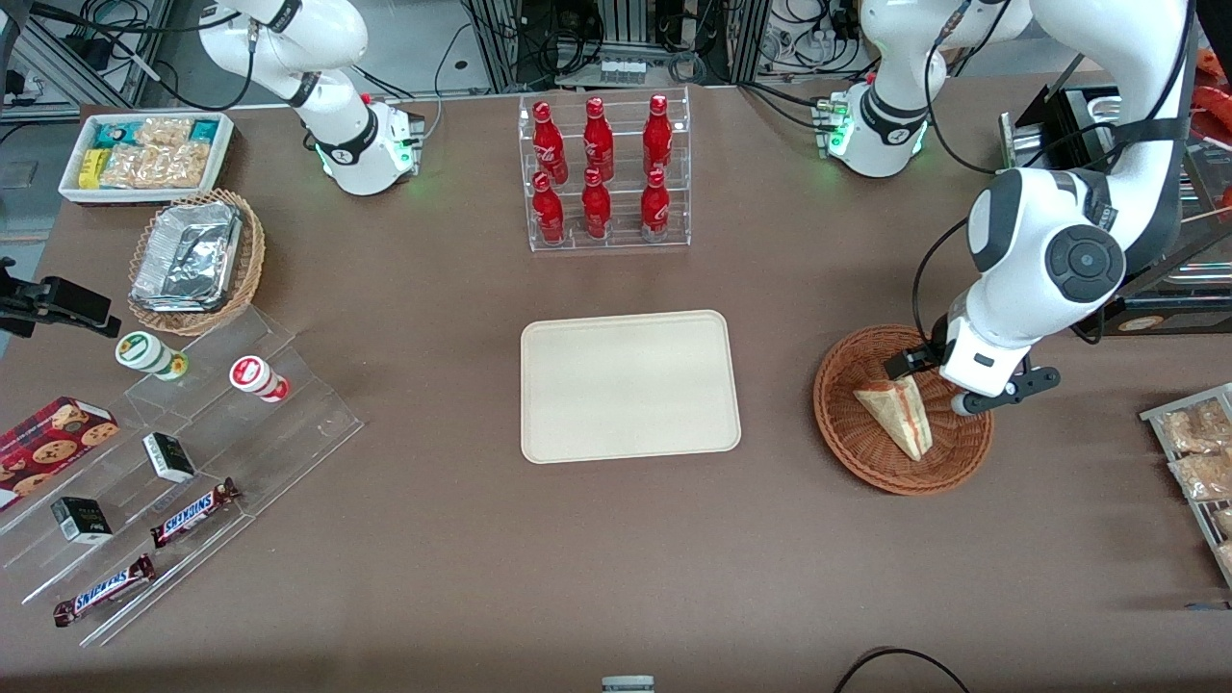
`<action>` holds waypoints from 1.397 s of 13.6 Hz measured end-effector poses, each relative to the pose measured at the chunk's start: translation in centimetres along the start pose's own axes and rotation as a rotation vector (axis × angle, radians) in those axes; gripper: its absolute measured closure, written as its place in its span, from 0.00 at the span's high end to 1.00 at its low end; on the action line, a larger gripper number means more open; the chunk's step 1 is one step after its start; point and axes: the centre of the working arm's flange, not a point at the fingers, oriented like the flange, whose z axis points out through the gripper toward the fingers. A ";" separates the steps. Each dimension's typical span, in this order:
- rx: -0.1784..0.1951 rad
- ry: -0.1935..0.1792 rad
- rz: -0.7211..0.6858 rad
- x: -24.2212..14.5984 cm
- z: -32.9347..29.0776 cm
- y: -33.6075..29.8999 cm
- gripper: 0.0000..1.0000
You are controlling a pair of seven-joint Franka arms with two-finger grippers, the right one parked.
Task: Place sandwich from basket to tray
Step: 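Move the left gripper down over the wrapped sandwich in the wicker basket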
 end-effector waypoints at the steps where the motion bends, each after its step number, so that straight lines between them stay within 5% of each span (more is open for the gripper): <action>1: -0.002 0.002 -0.065 0.1 0.2 0.0 1.00; 6: -0.044 0.043 -0.306 0.7 2.1 0.3 1.00; 19: -0.025 0.026 -0.298 1.8 9.9 0.5 1.00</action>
